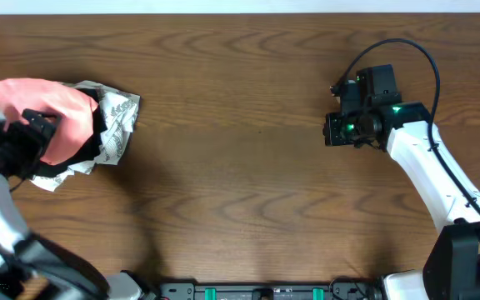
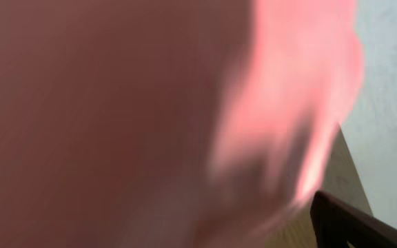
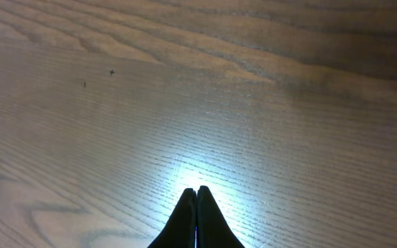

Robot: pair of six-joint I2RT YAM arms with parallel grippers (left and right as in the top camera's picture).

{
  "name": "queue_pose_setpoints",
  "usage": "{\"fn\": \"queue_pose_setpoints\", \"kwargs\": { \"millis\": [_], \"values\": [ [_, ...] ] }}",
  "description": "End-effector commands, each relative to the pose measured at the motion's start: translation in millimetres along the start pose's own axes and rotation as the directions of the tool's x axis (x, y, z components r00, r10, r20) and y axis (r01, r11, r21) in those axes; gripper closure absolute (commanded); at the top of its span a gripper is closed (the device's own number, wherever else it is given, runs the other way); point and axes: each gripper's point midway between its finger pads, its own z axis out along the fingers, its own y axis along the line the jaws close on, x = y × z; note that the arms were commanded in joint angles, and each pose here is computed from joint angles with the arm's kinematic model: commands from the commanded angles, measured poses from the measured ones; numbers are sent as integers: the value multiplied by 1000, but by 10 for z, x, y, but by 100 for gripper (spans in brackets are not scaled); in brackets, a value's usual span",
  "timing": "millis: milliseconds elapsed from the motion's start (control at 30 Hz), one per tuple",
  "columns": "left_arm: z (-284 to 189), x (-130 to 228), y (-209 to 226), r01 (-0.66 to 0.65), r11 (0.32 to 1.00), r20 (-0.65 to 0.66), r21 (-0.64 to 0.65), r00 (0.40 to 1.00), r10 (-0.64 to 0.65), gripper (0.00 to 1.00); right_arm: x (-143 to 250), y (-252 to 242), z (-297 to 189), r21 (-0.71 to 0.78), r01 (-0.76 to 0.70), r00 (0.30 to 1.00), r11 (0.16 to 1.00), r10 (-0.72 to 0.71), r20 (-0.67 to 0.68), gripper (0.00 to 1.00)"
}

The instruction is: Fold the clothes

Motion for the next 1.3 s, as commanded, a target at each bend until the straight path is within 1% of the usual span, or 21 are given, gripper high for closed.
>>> {"fn": "queue_pose_setpoints", "kwargs": {
  "millis": [0, 133, 233, 300, 400, 433, 467, 533, 600, 667, 733, 800, 867, 933, 1000, 1033, 1067, 1100, 1133, 1200, 1267],
  "values": [
    [-498, -53, -157, -31, 998, 137, -63, 990, 40, 2, -31, 38, -8, -2, 33, 999, 999, -33, 11, 99],
    [-991, 23, -518, -126, 991, 268, -41, 954, 132, 2, -57, 41, -9, -3, 37, 999, 999, -37, 21, 99],
    [-1226, 163, -676, -163, 986, 314, -33, 935, 165, 2, -65, 67, -10, -17, 62, 998, 998, -61, 25, 99],
    [-1279, 344, -745, -188, 982, 290, -25, 939, 187, 2, -67, 138, -18, -54, 132, 991, 990, -131, 32, 98],
    [-1219, 609, -910, -373, 927, 210, 27, 909, 360, 2, -138, 169, -87, -51, 206, 977, 977, -202, 72, 93],
    [-1208, 698, -955, -408, 911, 187, 53, 900, 393, 2, -179, 181, -127, -48, 217, 973, 975, -212, 92, 91],
    [-1198, 819, -1007, -452, 888, 157, 87, 886, 436, 2, -236, 205, -187, -44, 233, 967, 971, -227, 120, 90],
    [-1203, 1015, -1076, -498, 858, 115, 126, 866, 486, 2, -397, 282, -386, -33, 264, 947, 964, -253, 199, 89],
    [-1231, 1176, -1152, -550, 821, 94, 153, 835, 542, 2, -546, 369, -612, -20, 291, 920, 957, -274, 280, 84],
    [-1285, 1313, -1282, -606, 775, 99, 182, 795, 598, 2, -680, 473, -902, -2, 319, 882, 948, -296, 367, 77],
    [-1386, 1417, -1465, -663, 718, 131, 211, 747, 651, 2, -778, 588, -1244, 19, 346, 832, 938, -316, 456, 66],
    [-1528, 1474, -1634, -721, 662, 173, 206, 692, 701, 2, -823, 693, -1572, 41, 369, 777, 928, -333, 535, 60],
    [-1682, 1478, -1753, -769, 618, 212, 164, 640, 739, 2, -823, 777, -1874, 68, 386, 719, 920, -346, 602, 43],
    [-1864, 1432, -1860, -807, 583, 252, 96, 586, 770, 2, -783, 815, -2208, 111, 375, 662, 920, -350, 663, 23],
    [-2030, 1388, -1963, -831, 554, 293, 47, 542, 788, 2, -730, 790, -2478, 137, 318, 629, 938, -317, 710, 12],
    [-2103, 1385, -2019, -848, 528, 314, 35, 511, 800, 2, -693, 770, -2600, 143, 284, 617, 948, -294, 730, 5],
    [-2169, 1381, -2065, -862, 506, 332, 22, 484, 810, 2, -647, 742, -2724, 148, 245, 603, 958, -270, 751, 1],
    [-2210, 1381, -2095, -871, 491, 343, 16, 466, 816, 2, -606, 719, -2813, 152, 217, 592, 964, -254, 765, 1],
    [-2232, 1378, -2109, -873, 488, 349, 13, 461, 816, 2, -542, 704, -2919, 162, 199, 577, 967, -249, 778, 1],
    [-2223, 1383, -2098, -872, 490, 344, 15, 464, 816, 2, -433, 714, -3031, 168, 196, 561, 966, -251, 789, 1],
    [-2188, 1402, -2065, -868, 496, 327, 21, 475, 817, 2, -342, 719, -3081, 167, 197, 560, 966, -251, 790, 1]
  ]
}}
